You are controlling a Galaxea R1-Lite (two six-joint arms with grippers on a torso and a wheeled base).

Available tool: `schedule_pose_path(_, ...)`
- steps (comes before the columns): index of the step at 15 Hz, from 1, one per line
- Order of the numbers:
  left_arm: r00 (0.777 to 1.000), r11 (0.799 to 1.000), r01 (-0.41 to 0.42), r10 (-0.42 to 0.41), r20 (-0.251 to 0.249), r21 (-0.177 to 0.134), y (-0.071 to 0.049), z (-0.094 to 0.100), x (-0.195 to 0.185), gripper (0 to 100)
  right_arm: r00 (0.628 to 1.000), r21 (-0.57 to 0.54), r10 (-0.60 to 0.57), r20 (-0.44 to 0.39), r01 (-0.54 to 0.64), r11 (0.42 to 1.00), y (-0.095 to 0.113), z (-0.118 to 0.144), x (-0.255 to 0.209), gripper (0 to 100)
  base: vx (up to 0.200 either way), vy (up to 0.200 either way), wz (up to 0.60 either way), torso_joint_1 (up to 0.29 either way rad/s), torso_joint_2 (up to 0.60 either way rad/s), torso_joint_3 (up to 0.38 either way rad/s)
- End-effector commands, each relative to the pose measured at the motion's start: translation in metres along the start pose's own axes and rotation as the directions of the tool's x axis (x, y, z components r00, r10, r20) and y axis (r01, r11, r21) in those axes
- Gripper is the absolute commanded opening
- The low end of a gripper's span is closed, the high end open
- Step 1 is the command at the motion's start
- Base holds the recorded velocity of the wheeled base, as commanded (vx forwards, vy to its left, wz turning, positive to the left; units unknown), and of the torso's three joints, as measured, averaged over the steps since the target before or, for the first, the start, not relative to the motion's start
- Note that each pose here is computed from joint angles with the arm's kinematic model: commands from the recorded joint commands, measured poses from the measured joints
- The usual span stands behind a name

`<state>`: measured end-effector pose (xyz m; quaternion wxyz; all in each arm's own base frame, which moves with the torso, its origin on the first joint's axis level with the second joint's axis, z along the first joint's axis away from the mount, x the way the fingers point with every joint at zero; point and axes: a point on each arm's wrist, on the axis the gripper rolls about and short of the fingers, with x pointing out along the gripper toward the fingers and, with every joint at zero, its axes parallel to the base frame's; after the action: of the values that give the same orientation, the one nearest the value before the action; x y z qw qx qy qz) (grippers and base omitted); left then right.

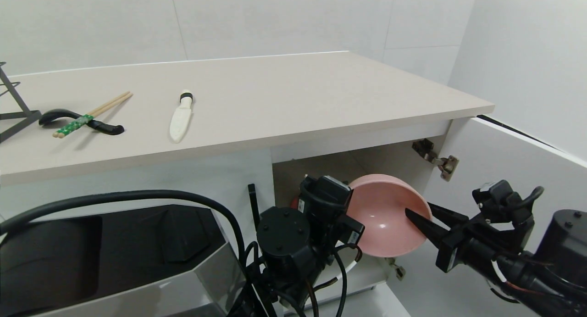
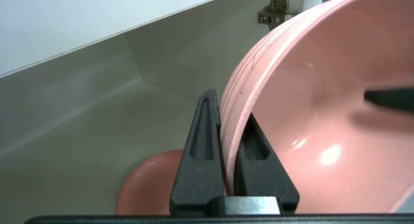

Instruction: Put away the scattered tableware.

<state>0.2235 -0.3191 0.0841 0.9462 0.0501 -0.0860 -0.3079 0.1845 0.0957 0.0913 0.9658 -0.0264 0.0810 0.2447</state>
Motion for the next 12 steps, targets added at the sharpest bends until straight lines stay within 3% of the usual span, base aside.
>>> schedule_pose_path(1, 1.000, 1.000, -0.001, 0.001, -0.002, 0.001, -0.0002, -0.0012, 0.0001, 0, 1.000, -0.004, 0.020, 0.009, -0.020, 1.000, 0.0043, 0.0017, -0.0015, 0, 0.000, 0.000, 0.00, 0.000, 0.00, 0.000)
schedule_pose_path(6, 1.000, 1.000, 0.001, -0.001, -0.003, -0.003, -0.0005, -0.0021, 0.0004, 0, 1.000, -0.005, 0.024, 0.008, -0.024, 1.000, 0.0053, 0.0014, -0.0018, 0, 0.000, 0.000, 0.00, 0.000, 0.00, 0.000)
schedule_pose_path(7, 1.000, 1.000, 0.015, -0.015, -0.002, -0.022, -0.0035, -0.0022, -0.0005, 100, 1.000, -0.005, 0.024, 0.011, -0.024, 1.000, 0.0052, 0.0020, -0.0017, 0, 0.000, 0.000, 0.00, 0.000, 0.00, 0.000)
schedule_pose_path(12, 0.999, 0.999, 0.033, -0.033, 0.002, -0.018, -0.0059, 0.0020, -0.0045, 100, 1.000, -0.003, 0.011, 0.002, -0.011, 1.000, 0.0024, 0.0003, -0.0010, 0, 0.000, 0.000, 0.00, 0.000, 0.00, 0.000)
